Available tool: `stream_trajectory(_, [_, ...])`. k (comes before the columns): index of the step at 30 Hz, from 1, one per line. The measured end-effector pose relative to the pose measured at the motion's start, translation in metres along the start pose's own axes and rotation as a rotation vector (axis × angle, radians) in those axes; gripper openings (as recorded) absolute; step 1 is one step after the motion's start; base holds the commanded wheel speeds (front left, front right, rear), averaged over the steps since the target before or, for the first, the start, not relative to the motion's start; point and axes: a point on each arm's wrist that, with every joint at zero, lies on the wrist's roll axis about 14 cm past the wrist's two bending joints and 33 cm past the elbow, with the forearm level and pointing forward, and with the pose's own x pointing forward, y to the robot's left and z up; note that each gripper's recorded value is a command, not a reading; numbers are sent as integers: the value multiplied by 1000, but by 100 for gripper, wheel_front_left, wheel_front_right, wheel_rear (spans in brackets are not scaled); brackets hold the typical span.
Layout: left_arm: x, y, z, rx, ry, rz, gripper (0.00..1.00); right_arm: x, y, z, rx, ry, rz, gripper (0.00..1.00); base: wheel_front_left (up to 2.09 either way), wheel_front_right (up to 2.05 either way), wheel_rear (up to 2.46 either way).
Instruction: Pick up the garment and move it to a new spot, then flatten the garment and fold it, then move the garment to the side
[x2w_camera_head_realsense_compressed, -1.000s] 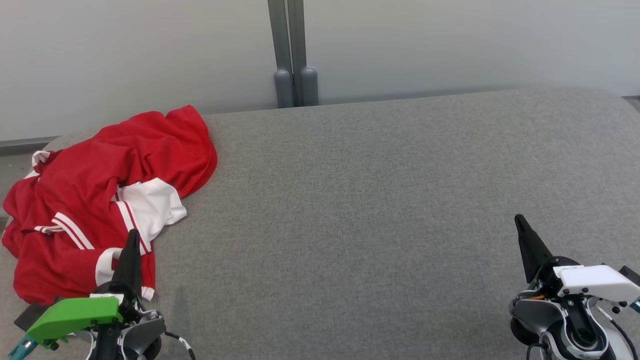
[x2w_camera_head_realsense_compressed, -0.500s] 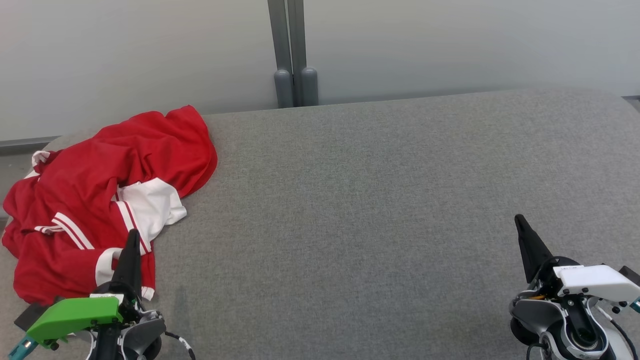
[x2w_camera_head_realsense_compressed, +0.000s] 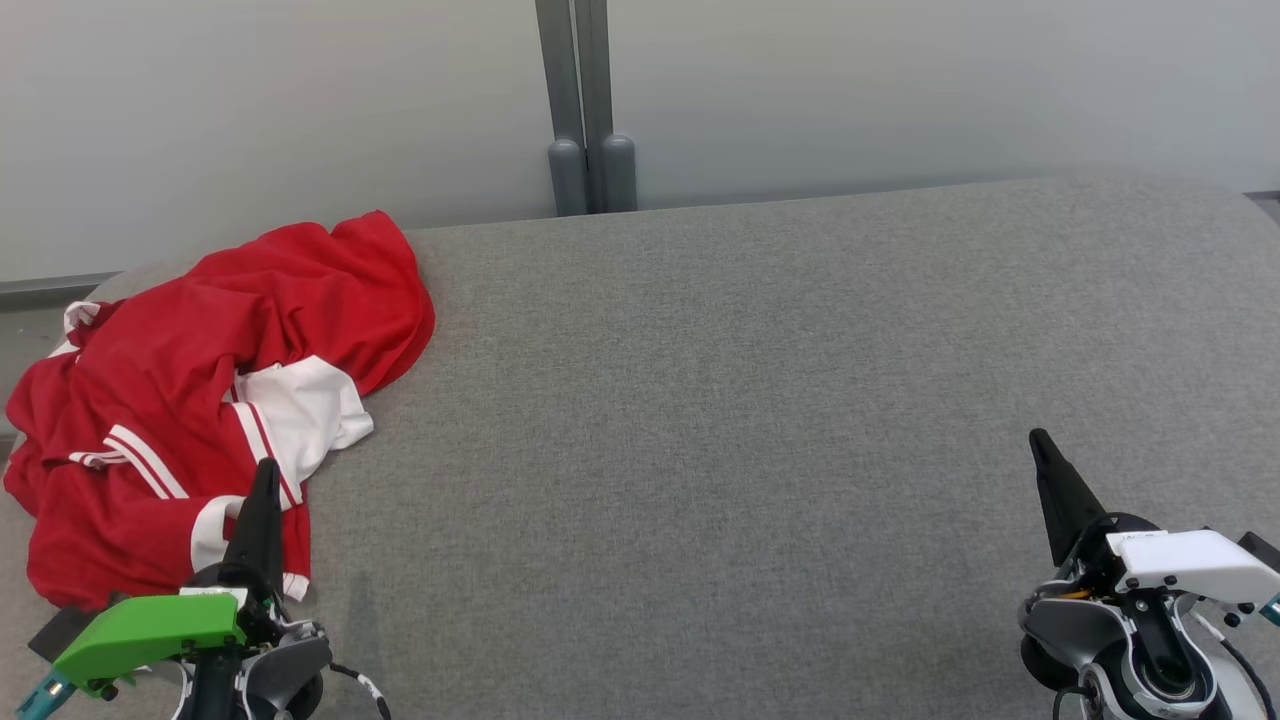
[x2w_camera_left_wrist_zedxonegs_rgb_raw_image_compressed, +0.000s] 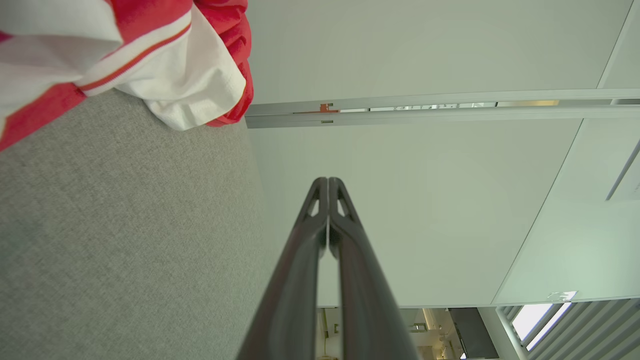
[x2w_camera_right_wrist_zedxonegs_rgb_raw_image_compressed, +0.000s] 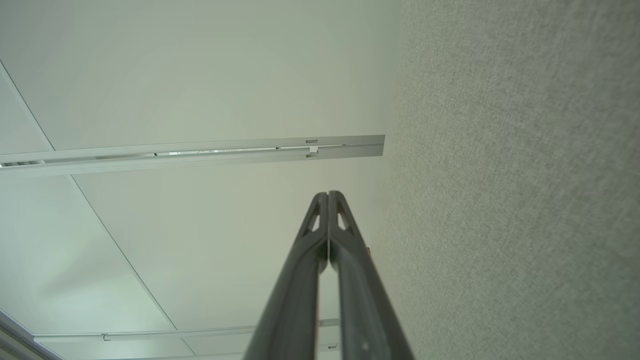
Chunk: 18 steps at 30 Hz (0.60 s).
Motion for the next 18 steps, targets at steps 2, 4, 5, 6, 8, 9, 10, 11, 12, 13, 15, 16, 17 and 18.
stream_trajectory(2, [0, 0, 0, 0, 0, 0, 0, 0, 0, 0, 0, 0, 0, 0, 0, 0, 0])
stream_trajectory(4, [0, 0, 0, 0, 0, 0, 0, 0, 0, 0, 0, 0, 0, 0, 0, 0, 0])
stream_trajectory(5, [0, 0, 0, 0, 0, 0, 0, 0, 0, 0, 0, 0, 0, 0, 0, 0, 0])
stream_trajectory(6, [0, 0, 0, 0, 0, 0, 0, 0, 0, 0, 0, 0, 0, 0, 0, 0, 0])
stream_trajectory(8, [0, 0, 0, 0, 0, 0, 0, 0, 0, 0, 0, 0, 0, 0, 0, 0, 0])
stream_trajectory(9, [0, 0, 0, 0, 0, 0, 0, 0, 0, 0, 0, 0, 0, 0, 0, 0, 0])
stream_trajectory(10, [0, 0, 0, 0, 0, 0, 0, 0, 0, 0, 0, 0, 0, 0, 0, 0, 0])
stream_trajectory(11, [0, 0, 0, 0, 0, 0, 0, 0, 0, 0, 0, 0, 0, 0, 0, 0, 0])
stream_trajectory(12, [0, 0, 0, 0, 0, 0, 0, 0, 0, 0, 0, 0, 0, 0, 0, 0, 0])
stream_trajectory(13, [0, 0, 0, 0, 0, 0, 0, 0, 0, 0, 0, 0, 0, 0, 0, 0, 0])
stream_trajectory(15, [0, 0, 0, 0, 0, 0, 0, 0, 0, 0, 0, 0, 0, 0, 0, 0, 0])
stream_trajectory(16, [0, 0, 0, 0, 0, 0, 0, 0, 0, 0, 0, 0, 0, 0, 0, 0, 0])
stream_trajectory(17, [0, 0, 0, 0, 0, 0, 0, 0, 0, 0, 0, 0, 0, 0, 0, 0, 0])
stream_trajectory(18, [0, 0, 0, 0, 0, 0, 0, 0, 0, 0, 0, 0, 0, 0, 0, 0, 0])
